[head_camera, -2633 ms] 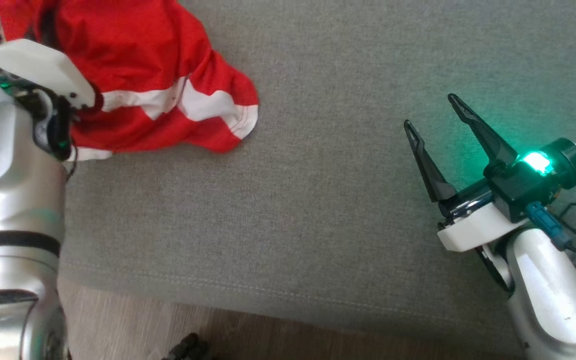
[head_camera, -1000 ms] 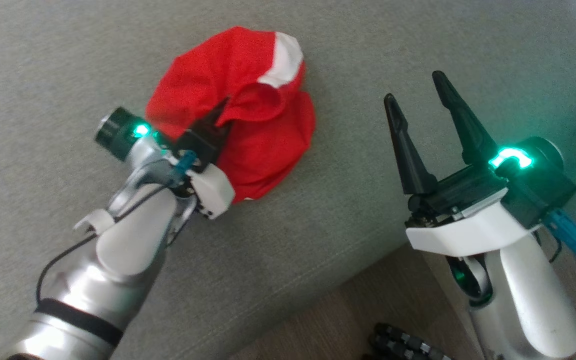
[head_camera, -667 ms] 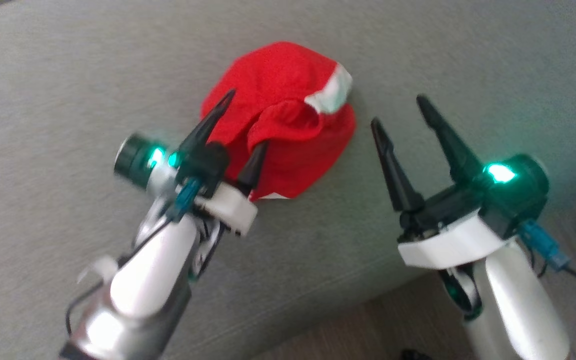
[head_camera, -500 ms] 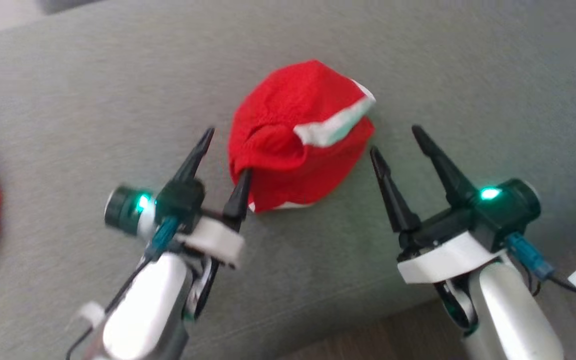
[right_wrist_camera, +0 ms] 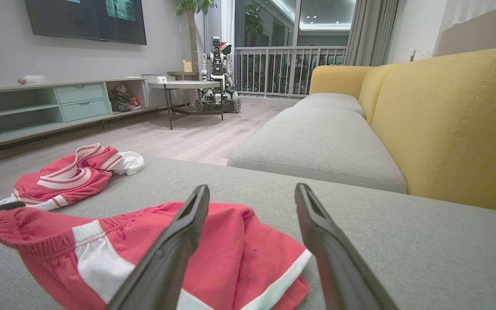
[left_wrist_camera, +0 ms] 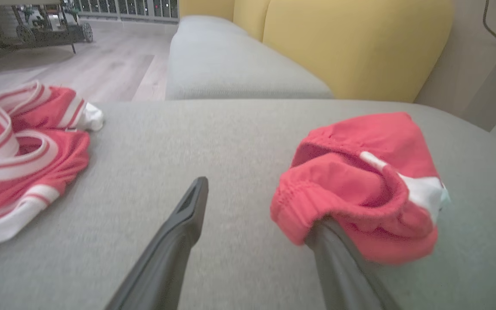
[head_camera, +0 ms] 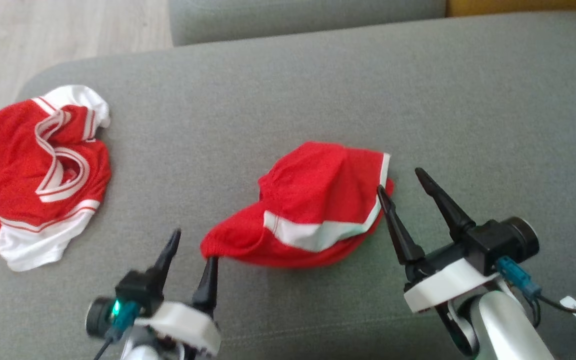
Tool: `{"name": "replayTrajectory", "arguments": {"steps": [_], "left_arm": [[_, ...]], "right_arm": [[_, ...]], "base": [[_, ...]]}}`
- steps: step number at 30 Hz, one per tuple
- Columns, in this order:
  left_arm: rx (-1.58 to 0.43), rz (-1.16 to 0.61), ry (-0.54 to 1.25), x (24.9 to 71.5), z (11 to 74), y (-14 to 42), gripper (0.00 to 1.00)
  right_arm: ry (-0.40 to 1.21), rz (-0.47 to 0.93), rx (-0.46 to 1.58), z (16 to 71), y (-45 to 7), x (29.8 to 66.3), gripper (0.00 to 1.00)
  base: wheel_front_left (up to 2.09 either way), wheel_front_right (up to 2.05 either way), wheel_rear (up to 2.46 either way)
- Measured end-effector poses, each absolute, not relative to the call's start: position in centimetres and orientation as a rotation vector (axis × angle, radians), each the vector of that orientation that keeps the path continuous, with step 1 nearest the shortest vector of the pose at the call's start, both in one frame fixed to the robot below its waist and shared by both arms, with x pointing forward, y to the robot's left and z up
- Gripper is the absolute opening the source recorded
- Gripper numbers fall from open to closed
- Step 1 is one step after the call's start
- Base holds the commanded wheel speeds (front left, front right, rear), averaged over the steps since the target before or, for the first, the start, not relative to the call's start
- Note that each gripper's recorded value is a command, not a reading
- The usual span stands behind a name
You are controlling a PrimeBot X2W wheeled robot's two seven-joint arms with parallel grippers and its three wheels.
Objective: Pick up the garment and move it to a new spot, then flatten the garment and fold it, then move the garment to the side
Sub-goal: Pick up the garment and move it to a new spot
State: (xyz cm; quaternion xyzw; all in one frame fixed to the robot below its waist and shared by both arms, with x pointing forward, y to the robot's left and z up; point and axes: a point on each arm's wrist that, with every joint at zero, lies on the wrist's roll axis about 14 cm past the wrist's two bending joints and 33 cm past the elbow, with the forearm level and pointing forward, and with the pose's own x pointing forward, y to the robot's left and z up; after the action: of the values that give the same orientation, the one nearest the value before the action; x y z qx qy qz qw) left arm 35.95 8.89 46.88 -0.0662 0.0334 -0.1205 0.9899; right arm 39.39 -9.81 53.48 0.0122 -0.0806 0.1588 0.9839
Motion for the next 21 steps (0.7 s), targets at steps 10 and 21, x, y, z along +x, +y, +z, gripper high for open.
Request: {"name": "replayTrajectory", "arguments": {"steps": [10, 21], "left_arm": [[-0.141, -0.344, 0.427, 28.4, 39.5, 9.4, 1.00], [-0.221, -0.256, 0.070, 30.4, 48.8, 12.8, 1.00]], "right_arm": [[-0.169, 0.304, 0.023, 53.8, -10.3, 38.2, 1.00], [-0.170, 0.273, 0.010, 53.7, -11.3, 38.0, 1.00]], "base": [[0.00, 0.00, 0.00], [0.00, 0.00, 0.00]]}}
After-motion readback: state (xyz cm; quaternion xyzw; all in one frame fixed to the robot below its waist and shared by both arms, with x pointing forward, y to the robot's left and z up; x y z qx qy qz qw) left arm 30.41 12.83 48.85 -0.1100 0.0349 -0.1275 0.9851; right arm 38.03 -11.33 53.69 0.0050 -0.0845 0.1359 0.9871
